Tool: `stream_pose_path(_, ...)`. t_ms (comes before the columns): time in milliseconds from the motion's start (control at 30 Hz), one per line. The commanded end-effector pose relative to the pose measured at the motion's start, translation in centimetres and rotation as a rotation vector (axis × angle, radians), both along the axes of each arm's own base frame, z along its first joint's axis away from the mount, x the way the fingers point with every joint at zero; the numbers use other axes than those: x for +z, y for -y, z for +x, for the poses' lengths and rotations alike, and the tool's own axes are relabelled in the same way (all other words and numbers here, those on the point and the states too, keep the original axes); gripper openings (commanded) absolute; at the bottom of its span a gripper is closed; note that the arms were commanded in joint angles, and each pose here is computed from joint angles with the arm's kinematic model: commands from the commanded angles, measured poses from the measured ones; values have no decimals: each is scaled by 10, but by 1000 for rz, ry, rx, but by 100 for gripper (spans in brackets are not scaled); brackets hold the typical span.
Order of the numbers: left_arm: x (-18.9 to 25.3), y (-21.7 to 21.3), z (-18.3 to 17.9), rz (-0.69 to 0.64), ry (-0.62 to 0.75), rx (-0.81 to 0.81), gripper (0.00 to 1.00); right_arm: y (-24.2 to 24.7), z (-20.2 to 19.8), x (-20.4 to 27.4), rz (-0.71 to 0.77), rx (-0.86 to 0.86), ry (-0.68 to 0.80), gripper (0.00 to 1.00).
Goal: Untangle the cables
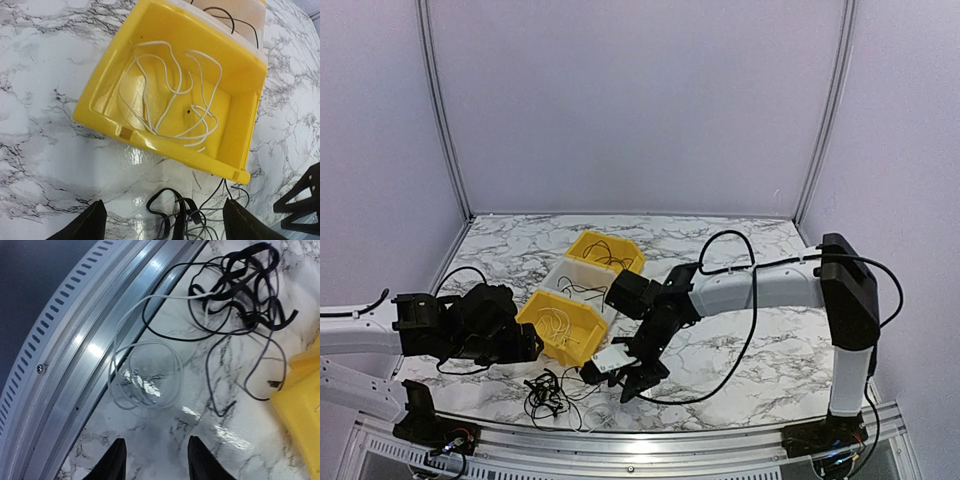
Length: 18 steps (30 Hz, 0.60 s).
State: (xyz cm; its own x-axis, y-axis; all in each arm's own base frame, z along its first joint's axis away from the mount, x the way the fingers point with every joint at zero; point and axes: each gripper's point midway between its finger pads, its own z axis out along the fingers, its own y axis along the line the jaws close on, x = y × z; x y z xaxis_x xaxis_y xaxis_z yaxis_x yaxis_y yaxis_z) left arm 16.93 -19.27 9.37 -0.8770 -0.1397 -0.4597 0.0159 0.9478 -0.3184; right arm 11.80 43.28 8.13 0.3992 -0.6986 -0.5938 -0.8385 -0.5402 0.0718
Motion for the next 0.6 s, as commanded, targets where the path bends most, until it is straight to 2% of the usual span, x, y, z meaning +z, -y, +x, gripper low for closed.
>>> stream_pose_path(0,21,-12,24,37,118,57,84,-9,-23,19,182,94,97,47)
stream_pose_path(233,22,-8,22,15,104,40,84,-18,-37,-3,165,85,111,50)
stream_pose_path(333,24,-9,21,6,107,39,84,-22,-40,-6,187,93,122,46)
stream_pose_path(567,30,-11,21,-1,135,21,84,-25,-43,-8,190,122,136,28)
